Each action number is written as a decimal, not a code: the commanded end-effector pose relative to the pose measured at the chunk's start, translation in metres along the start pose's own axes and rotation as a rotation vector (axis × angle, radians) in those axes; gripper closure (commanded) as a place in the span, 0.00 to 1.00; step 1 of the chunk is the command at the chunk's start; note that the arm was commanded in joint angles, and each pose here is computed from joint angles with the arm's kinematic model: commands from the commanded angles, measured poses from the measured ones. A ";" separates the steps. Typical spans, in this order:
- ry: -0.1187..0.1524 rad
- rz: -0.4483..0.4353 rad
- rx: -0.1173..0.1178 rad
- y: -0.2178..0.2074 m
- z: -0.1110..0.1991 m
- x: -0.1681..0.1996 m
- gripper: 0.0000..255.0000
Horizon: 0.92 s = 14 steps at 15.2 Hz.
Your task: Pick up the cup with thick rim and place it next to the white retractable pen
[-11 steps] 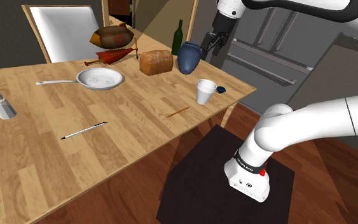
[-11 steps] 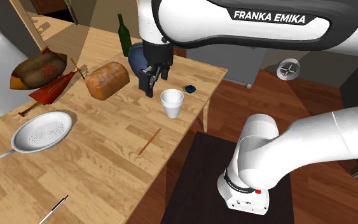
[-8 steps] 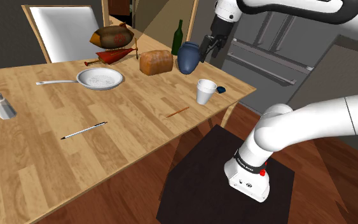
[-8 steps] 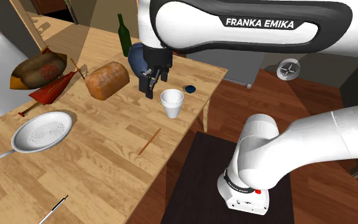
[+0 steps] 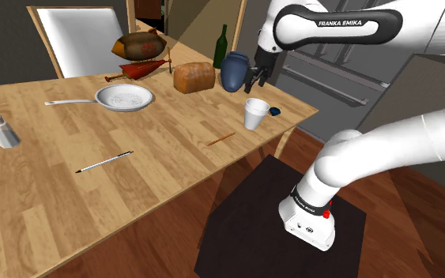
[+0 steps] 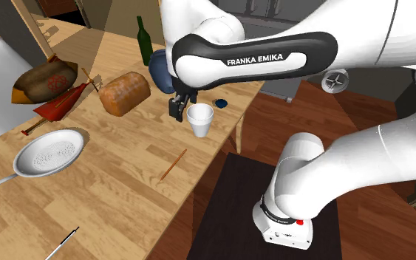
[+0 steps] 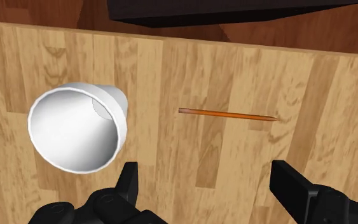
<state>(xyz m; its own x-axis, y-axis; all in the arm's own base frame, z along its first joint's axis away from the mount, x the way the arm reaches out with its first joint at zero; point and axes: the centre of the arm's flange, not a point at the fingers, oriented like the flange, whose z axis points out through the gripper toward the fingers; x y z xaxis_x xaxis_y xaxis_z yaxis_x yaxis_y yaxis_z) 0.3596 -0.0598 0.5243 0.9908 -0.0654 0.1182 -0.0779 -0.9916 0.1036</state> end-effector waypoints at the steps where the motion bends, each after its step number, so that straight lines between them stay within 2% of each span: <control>1: -0.009 0.002 -0.013 0.012 0.023 0.006 0.00; 11: -0.059 0.013 -0.075 0.070 0.136 0.030 0.00; 14: -0.059 0.013 -0.076 0.072 0.148 0.030 0.00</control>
<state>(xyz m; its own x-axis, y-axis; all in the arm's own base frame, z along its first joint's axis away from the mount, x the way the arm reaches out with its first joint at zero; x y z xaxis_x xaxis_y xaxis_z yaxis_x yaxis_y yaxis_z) 0.3997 -0.1482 0.3943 0.9943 -0.0874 0.0616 -0.0970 -0.9795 0.1764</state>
